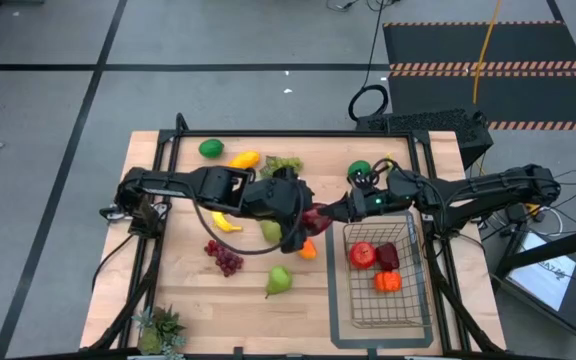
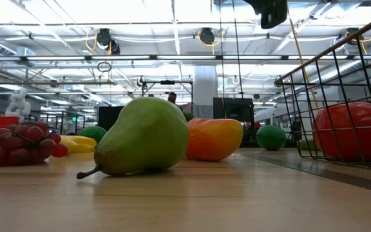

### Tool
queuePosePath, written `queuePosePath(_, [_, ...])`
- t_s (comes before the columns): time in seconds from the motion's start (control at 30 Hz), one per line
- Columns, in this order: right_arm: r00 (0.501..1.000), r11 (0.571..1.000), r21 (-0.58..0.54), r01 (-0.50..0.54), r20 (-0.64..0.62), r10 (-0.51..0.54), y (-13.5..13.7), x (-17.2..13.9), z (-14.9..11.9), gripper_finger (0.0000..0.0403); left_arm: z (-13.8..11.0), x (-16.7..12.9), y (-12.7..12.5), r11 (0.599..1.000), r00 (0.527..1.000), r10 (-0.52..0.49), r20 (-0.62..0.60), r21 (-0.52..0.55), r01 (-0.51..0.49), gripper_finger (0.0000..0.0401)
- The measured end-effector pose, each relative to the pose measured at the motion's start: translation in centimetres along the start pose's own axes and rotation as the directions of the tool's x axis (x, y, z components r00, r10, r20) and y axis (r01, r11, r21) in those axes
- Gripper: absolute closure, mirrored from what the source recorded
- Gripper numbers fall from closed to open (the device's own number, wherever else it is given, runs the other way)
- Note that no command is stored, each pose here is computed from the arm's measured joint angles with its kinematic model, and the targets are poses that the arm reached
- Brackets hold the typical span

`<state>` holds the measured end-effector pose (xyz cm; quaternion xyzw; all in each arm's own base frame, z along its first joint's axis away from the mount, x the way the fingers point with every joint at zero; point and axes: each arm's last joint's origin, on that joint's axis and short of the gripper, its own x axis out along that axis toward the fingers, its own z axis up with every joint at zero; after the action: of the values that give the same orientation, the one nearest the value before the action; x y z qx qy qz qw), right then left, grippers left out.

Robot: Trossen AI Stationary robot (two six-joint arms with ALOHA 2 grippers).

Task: Build produce basket
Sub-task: Put the dark red apple into the wire basket

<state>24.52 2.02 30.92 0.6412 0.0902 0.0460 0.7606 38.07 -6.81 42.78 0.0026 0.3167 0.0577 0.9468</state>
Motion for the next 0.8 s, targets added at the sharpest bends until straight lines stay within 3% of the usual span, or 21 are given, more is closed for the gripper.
queuePosePath(0.27, [0.998, 1.0, -0.001, -0.028, -0.064, 0.027, 0.2, -0.3, 0.5, 0.0109, 0.0, -1.2, 0.1, 0.999, 1.0, 0.013, 0.01, -0.047, -0.012, 0.0004])
queuePosePath(0.57, [0.963, 0.997, -0.001, -0.08, -0.258, 0.077, 0.6, -1.0, 0.4, 0.0109, 0.4, -3.7, 1.1, 0.984, 0.998, 0.038, 0.054, -0.177, -0.028, 0.0004])
queuePosePath(0.8, [0.936, 0.997, -0.02, -0.073, -0.348, 0.061, 1.2, -3.1, -0.3, 0.0109, -0.6, -5.0, 1.7, 0.95, 0.997, 0.068, -0.038, -0.303, -0.076, 0.0004])
